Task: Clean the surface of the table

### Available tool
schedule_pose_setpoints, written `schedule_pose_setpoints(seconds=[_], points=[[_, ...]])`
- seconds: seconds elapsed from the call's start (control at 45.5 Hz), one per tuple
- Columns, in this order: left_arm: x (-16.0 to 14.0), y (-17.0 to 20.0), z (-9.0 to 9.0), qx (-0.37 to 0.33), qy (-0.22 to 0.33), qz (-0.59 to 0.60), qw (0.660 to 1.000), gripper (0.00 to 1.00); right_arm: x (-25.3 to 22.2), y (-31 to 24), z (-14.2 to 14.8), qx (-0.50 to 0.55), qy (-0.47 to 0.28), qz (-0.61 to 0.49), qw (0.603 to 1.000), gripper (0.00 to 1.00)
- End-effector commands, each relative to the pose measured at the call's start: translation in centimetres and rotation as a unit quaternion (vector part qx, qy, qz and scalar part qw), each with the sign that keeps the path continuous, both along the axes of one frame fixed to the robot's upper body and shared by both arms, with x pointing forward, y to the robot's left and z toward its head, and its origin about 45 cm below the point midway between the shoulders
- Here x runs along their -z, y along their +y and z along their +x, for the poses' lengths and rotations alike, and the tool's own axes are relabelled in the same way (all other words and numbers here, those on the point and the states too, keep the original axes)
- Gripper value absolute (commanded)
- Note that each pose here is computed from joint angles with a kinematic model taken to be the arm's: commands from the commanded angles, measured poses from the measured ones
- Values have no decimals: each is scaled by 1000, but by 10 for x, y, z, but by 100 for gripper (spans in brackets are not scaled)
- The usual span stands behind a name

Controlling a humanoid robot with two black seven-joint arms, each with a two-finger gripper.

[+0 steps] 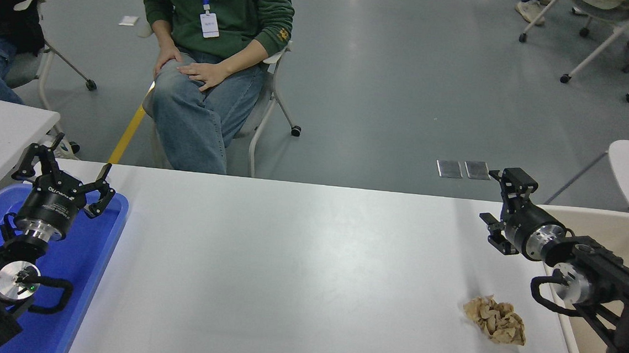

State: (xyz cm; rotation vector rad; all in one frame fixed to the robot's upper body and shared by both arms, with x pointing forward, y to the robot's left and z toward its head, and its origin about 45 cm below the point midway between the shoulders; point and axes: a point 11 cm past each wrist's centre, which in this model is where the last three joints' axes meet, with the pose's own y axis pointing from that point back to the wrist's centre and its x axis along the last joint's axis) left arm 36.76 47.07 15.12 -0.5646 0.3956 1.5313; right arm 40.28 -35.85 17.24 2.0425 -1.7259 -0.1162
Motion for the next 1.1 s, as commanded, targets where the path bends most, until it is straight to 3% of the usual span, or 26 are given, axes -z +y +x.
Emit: schedule_pose_setpoints(seconds=[0.0,0.154,0.418,0.703,1.077], points=[[0,0,0,0,0,0,1000,100,-13,-8,-22,-99,9,-131,986,100],[0,1,0,0,0,1,1000,100,-9,-16,-36,-165,14,-234,958,100],[0,0,0,0,0,0,1000,100,1,-27,-57,-284,9,-400,871,100],[0,0,0,0,0,0,1000,100,22,-13,-76,-381,6,-469,796,100],[0,0,0,0,0,0,1000,100,55,-6,-102,-451,24,-493,743,100]])
